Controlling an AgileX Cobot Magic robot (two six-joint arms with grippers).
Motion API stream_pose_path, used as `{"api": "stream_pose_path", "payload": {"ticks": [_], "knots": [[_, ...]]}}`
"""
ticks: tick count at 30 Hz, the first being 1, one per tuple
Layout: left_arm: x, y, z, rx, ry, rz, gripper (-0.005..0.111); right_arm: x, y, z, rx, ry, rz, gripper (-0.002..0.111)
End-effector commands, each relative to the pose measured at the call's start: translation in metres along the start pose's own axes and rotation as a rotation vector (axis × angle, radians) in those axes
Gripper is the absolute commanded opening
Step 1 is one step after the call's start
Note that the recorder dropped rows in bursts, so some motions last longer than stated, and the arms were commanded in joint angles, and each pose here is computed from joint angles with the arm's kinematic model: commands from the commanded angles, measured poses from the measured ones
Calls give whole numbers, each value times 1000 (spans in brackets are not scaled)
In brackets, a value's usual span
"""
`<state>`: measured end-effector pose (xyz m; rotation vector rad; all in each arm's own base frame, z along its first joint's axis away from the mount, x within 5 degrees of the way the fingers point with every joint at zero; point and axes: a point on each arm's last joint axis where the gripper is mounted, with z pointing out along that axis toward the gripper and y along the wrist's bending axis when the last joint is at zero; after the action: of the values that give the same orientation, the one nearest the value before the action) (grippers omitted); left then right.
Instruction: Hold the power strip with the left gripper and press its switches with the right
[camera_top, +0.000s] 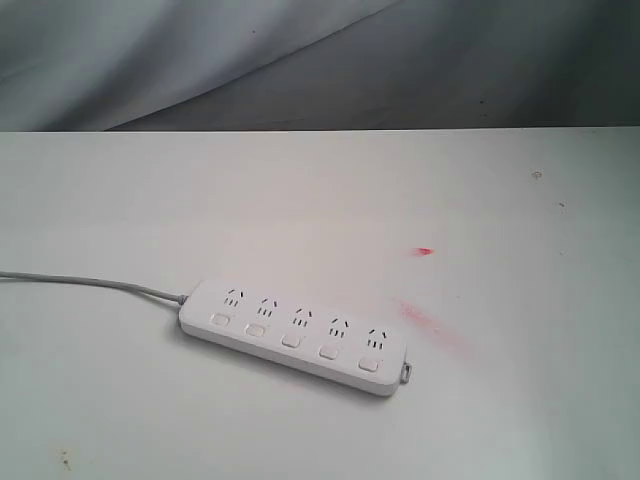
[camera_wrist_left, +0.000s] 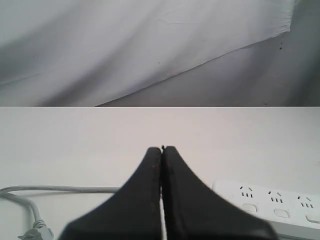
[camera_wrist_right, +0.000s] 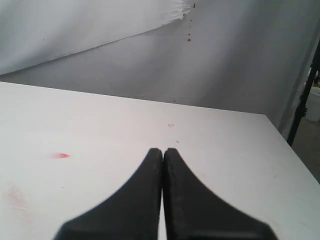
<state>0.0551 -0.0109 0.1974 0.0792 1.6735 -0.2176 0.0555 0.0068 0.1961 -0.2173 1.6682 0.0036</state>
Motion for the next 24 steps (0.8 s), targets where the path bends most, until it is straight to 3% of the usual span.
{"api": "stream_pose_path", "payload": {"ticks": [1,21,24], "knots": [[1,0,0,-1,-3,-1,0,0,0,0,4,-13,-1,0],[1,1,0,-8,-6,37,0,-10,-1,-1,13,-119,-24,0],[0,1,0,-7,-11,31,0,-10,0,-1,4,-124,48,0]]}}
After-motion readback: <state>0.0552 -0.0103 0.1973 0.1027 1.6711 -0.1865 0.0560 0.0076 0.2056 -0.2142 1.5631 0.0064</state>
